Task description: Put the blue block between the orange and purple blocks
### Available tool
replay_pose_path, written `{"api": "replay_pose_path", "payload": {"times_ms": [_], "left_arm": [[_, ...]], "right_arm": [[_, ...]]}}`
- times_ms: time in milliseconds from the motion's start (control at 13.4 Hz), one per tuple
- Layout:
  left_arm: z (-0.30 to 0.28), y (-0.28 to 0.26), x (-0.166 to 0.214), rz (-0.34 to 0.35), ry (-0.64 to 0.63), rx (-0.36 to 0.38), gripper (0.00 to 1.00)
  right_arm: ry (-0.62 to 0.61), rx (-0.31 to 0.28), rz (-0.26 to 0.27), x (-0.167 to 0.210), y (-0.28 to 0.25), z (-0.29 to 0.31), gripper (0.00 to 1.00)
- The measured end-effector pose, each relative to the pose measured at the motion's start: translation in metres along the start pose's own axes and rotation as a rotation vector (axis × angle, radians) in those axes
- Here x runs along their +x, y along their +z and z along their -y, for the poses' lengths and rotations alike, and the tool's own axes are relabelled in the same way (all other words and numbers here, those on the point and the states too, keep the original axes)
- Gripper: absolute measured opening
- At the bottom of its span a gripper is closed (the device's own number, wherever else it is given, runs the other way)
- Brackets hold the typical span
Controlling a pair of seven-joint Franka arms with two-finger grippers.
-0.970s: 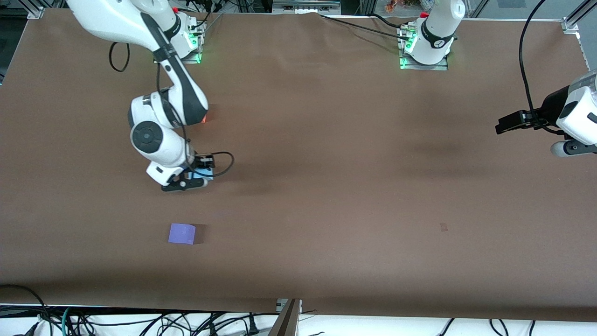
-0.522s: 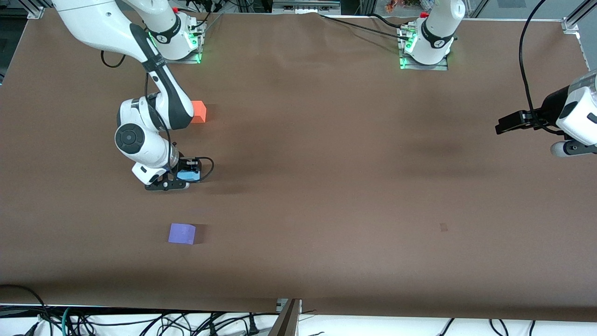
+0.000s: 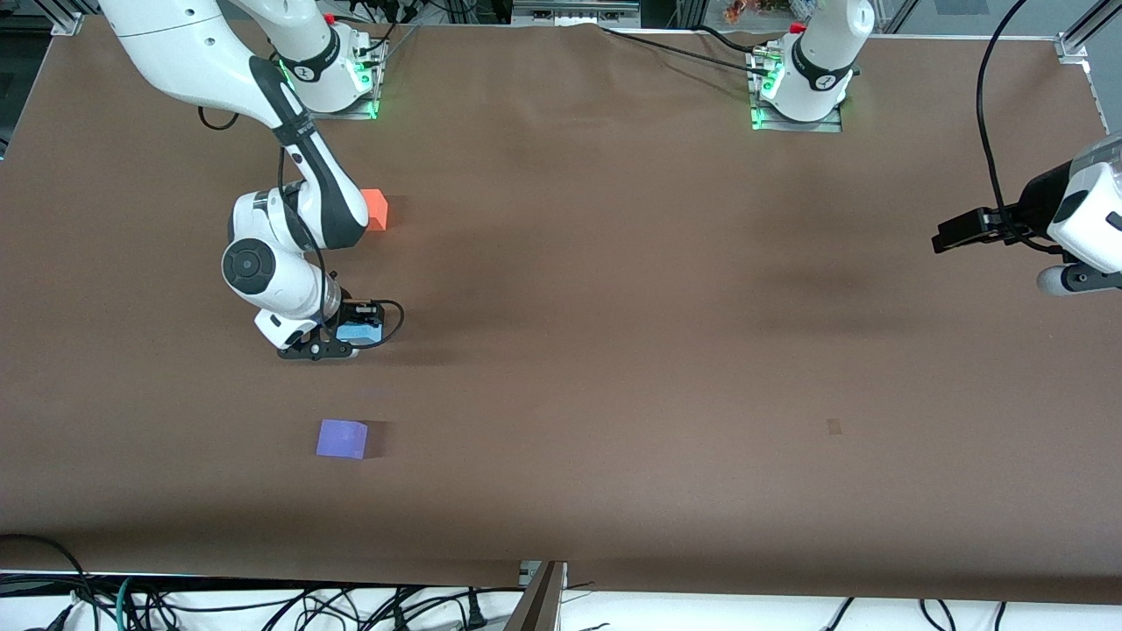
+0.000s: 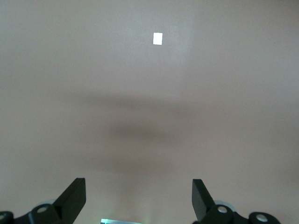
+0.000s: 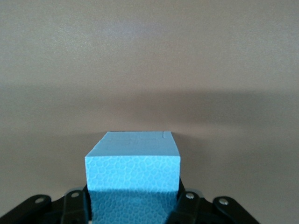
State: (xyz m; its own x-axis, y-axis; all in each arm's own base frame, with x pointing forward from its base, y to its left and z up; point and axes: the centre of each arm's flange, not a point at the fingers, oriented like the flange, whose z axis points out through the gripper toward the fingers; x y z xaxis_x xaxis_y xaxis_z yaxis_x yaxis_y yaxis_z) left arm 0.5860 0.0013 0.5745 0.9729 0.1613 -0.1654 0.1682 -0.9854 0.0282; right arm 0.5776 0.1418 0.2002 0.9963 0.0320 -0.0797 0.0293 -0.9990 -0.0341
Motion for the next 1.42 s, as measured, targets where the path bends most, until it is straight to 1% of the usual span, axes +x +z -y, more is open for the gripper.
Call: {"api": "replay_pose_path", "payload": {"times_ms": [149, 299, 373, 448, 597, 672, 746, 821, 970, 1045, 1119, 1269, 1418], "left_arm": [[0.0, -0.002, 0.001, -0.005, 0.0, -0.001, 1.0], [0.0, -0.002, 0.002, -0.005, 0.0, -0.001, 1.0], [0.0, -0.002, 0.002, -0.005, 0.0, -0.001, 1.0], [0.0, -0.002, 0.002, -0.005, 0.0, -0.001, 1.0], [0.0, -0.002, 0.002, -0.006, 0.0, -0.002, 1.0], [0.0, -0.002, 0.002, -0.006, 0.0, -0.002, 1.0], [0.0, -0.002, 0.002, -0.006, 0.0, -0.002, 1.0], [0.0, -0.002, 0.002, -0.006, 0.0, -0.002, 1.0], [0.0, -0.002, 0.002, -0.006, 0.0, -0.002, 1.0], [0.0, -0.002, 0.002, -0.006, 0.0, -0.002, 1.0], [0.0, -0.002, 0.002, -0.006, 0.0, -0.002, 1.0], [0.0, -0.002, 0.002, -0.006, 0.0, -0.002, 1.0], [0.0, -0.002, 0.002, -0.006, 0.0, -0.002, 1.0]], "right_arm": [[0.01, 0.004, -0.007, 0.002, -0.003, 0.003, 0.74], [0.024, 0.009, -0.023, 0.007, -0.02, 0.01, 0.96], [0.029, 0.009, -0.019, 0.009, -0.036, 0.016, 1.0], [0.028, 0.009, -0.014, 0.011, -0.059, 0.022, 1.0], [0.008, 0.012, -0.02, 0.012, -0.125, 0.038, 1.0], [0.0, 0.013, -0.028, 0.01, -0.163, 0.042, 1.0], [-0.009, 0.01, -0.022, 0.004, -0.215, 0.043, 1.0], [-0.013, 0.008, -0.002, -0.002, -0.25, 0.042, 1.0], [-0.019, 0.019, 0.092, -0.021, -0.319, 0.044, 1.0], [-0.023, 0.021, 0.112, -0.03, -0.353, 0.043, 1.0], [-0.02, 0.025, 0.1, -0.038, -0.382, 0.037, 1.0], [-0.005, 0.034, 0.053, -0.061, -0.427, 0.018, 1.0], [0.014, 0.039, 0.023, -0.087, -0.444, -0.004, 1.0]]}}
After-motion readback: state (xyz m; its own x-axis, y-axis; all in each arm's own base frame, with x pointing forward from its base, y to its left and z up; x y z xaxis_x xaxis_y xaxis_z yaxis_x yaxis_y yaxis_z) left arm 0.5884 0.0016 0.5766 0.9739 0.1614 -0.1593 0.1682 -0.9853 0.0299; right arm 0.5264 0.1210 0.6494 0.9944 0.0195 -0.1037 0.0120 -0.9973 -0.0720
